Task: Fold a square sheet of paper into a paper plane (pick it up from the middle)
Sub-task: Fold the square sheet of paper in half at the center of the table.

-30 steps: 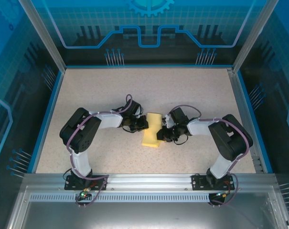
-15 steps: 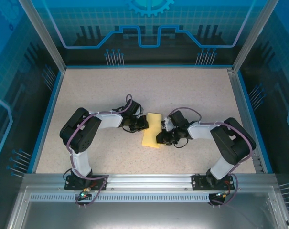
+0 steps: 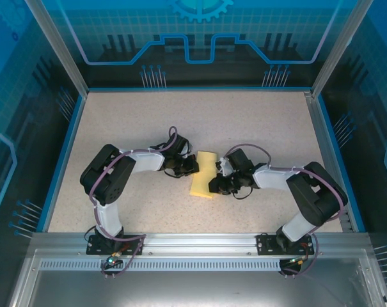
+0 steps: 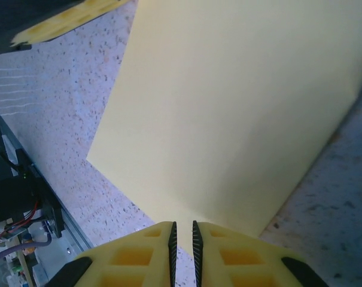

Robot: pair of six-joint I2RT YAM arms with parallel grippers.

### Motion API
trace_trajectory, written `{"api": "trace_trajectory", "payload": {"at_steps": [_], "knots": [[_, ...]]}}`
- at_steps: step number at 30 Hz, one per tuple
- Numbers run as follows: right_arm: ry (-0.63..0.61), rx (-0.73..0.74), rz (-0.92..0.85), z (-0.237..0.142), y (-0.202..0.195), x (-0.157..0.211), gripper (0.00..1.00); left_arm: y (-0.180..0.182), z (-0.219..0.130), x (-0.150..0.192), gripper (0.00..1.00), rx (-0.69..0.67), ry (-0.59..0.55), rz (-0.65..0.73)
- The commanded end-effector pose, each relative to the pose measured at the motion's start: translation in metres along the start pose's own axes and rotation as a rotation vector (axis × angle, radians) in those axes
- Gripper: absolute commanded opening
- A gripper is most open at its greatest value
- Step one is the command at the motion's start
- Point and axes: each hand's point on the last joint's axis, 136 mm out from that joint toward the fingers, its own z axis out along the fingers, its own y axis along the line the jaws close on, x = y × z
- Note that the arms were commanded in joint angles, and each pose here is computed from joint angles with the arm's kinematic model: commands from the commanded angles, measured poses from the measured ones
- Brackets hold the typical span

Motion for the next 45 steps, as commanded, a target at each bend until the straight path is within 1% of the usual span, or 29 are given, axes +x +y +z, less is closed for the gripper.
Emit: {"api": "trace_trajectory", "payload": {"at_steps": [1, 7, 11, 16, 20, 24, 28, 32, 38, 41, 45], "knots": [[0.056, 0.004, 0.023, 0.006, -0.004, 0.018, 0.18, 0.029, 0.013, 0.019, 0.0, -0.1, 0.067, -0.021], [0.105, 0.071, 0.069, 0.018, -0.031, 0.034, 0.18, 0.028, 0.013, 0.018, 0.0, -0.103, 0.066, -0.018], [0.108, 0.082, 0.068, 0.015, -0.031, 0.035, 0.18, 0.028, 0.012, 0.018, 0.0, -0.103, 0.066, -0.018], [0.047, 0.043, 0.009, -0.002, -0.004, 0.015, 0.18, 0.029, 0.012, 0.019, 0.0, -0.105, 0.067, -0.017], [-0.038, 0.02, -0.036, -0.017, 0.016, -0.017, 0.18, 0.029, 0.01, 0.018, 0.0, -0.107, 0.065, -0.014], [-0.107, -0.008, -0.038, -0.024, 0.022, -0.053, 0.18, 0.03, 0.01, 0.019, 0.0, -0.109, 0.067, -0.014], [-0.115, -0.017, -0.014, -0.017, 0.015, -0.073, 0.18, 0.031, 0.011, 0.02, 0.0, -0.111, 0.071, -0.014], [-0.106, 0.01, 0.023, -0.006, -0.004, -0.077, 0.18, 0.03, 0.012, 0.02, 0.0, -0.109, 0.072, -0.014], [-0.066, 0.039, 0.104, 0.013, -0.04, -0.062, 0.18, 0.033, 0.013, 0.021, 0.0, -0.115, 0.075, -0.015], [-0.067, 0.014, 0.113, 0.014, -0.038, -0.06, 0.18, 0.033, 0.013, 0.021, 0.0, -0.119, 0.078, -0.013], [-0.112, -0.033, 0.062, -0.005, -0.012, -0.074, 0.19, 0.035, 0.013, 0.021, 0.0, -0.124, 0.078, -0.013]]}}
